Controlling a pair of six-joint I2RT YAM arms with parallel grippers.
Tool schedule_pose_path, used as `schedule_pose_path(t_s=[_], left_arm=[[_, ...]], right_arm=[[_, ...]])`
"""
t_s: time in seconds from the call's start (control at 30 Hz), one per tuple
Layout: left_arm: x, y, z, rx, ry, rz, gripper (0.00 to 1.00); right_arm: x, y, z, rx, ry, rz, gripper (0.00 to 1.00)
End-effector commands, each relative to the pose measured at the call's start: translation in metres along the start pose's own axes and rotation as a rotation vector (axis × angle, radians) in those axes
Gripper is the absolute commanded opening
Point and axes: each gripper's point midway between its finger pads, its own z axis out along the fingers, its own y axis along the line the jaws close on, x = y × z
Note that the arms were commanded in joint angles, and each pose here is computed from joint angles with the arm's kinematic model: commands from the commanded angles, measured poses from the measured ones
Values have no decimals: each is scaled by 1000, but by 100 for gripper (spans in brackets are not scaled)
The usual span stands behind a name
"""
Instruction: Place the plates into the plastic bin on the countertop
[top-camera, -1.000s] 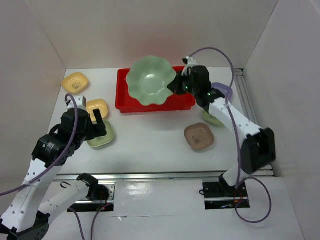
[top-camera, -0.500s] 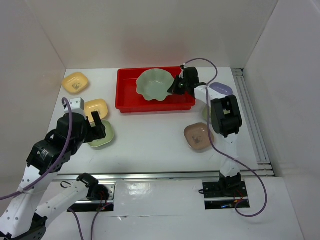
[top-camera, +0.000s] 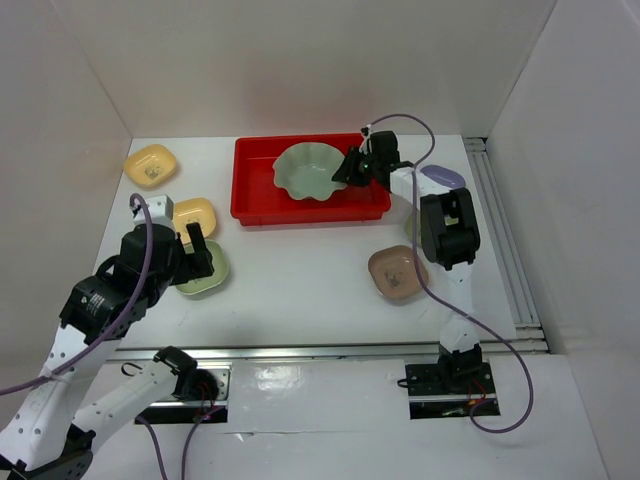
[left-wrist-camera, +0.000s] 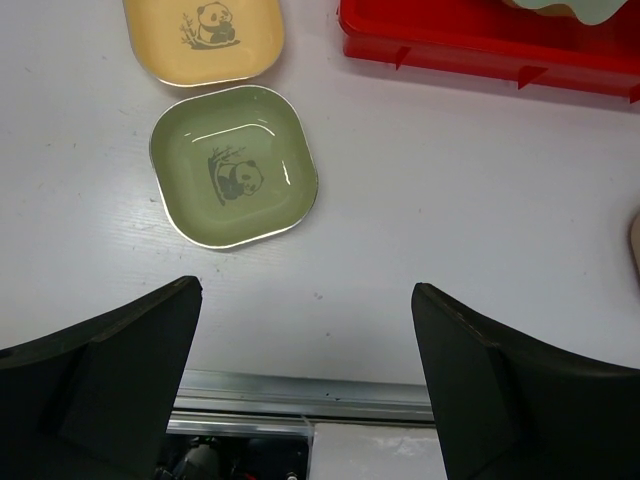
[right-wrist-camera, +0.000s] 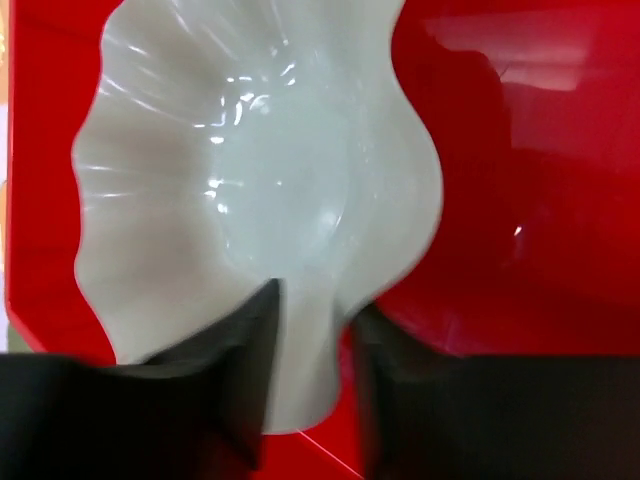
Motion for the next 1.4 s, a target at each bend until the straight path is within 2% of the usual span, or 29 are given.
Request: schedule_pose_path(t_s=[0.0, 0.03, 0.1, 0.13, 0.2, 0.43, 0.47, 0.53, 0.57, 0.6, 0.63, 0.67, 0.7, 0.73, 0.77, 0.8, 0.83, 0.87, 0.93, 0.97, 1.0, 1.07, 1.1, 1.2, 1.27, 1.33, 1.37], left_arm=[[-7, -4, 0, 12, -30, -17, 100], [-7, -4, 0, 12, -30, -17, 100], [-7, -4, 0, 12, -30, -17, 100], [-7, -4, 0, 12, -30, -17, 100], [-6, -5, 3, 7, -21, -12, 100], [1, -37, 14, 130, 45, -31, 100], [6, -51, 16, 196, 77, -31, 100], [4, -77, 21, 315, 65, -61, 100], [10, -98, 18, 414, 106, -82, 100], [12, -109, 22, 462, 122, -94, 100], [17, -123, 22, 519, 137, -100, 100], [32, -135, 27, 565, 194, -127, 100], [28, -153, 34, 622, 172, -145, 100], [38, -168, 34, 668, 193, -145, 100], [57, -175, 44, 669, 238, -184, 100], [48, -196, 45, 747, 182, -206, 100], [62, -211, 43, 783, 204, -203, 100], [80, -220, 61, 752, 249, -207, 100], [85, -244, 72, 757, 257, -232, 100], [111, -259, 84, 731, 322, -198, 100], [102, -277, 85, 741, 303, -194, 100], [117, -302, 90, 725, 336, -161, 100], [122, -319, 106, 689, 341, -145, 100], [127, -348, 117, 692, 363, -159, 99], [145, -356, 138, 663, 388, -144, 97], [141, -369, 147, 653, 380, -145, 97], [160, -371, 158, 623, 414, -121, 95]], right_arm=[[-9, 14, -2, -40, -1, -27, 46], [-9, 14, -2, -40, -1, -27, 55], [-13, 23, -9, -62, -5, -43, 67], [-11, 24, -12, -69, 1, -55, 81], [-29, 38, -30, -73, -54, -93, 100], [-93, 98, -104, -2, -248, -228, 100], [-104, 103, -116, 19, -278, -241, 100], [-117, 124, -149, 77, -351, -286, 100], [-115, 125, -158, 107, -362, -284, 100], [-125, 139, -186, 122, -421, -301, 100], [-129, 128, -202, 208, -455, -283, 100], [-123, 128, -211, 245, -460, -279, 100], [-123, 131, -226, 284, -484, -276, 100], [-127, 128, -262, 380, -541, -268, 100], [-118, 130, -273, 412, -547, -269, 100], [-119, 141, -306, 424, -606, -263, 100], [-116, 142, -321, 444, -624, -259, 100], [-108, 138, -333, 484, -625, -256, 100], [-105, 140, -359, 508, -649, -250, 100], [-97, 139, -378, 540, -652, -247, 100], [-94, 140, -386, 543, -654, -249, 100], [-87, 143, -409, 551, -672, -245, 100], [-80, 143, -411, 555, -672, -251, 100], [-72, 152, -427, 508, -694, -232, 100], [-69, 150, -429, 512, -687, -234, 100], [-65, 148, -424, 510, -669, -231, 100], [-62, 146, -419, 512, -648, -238, 100]])
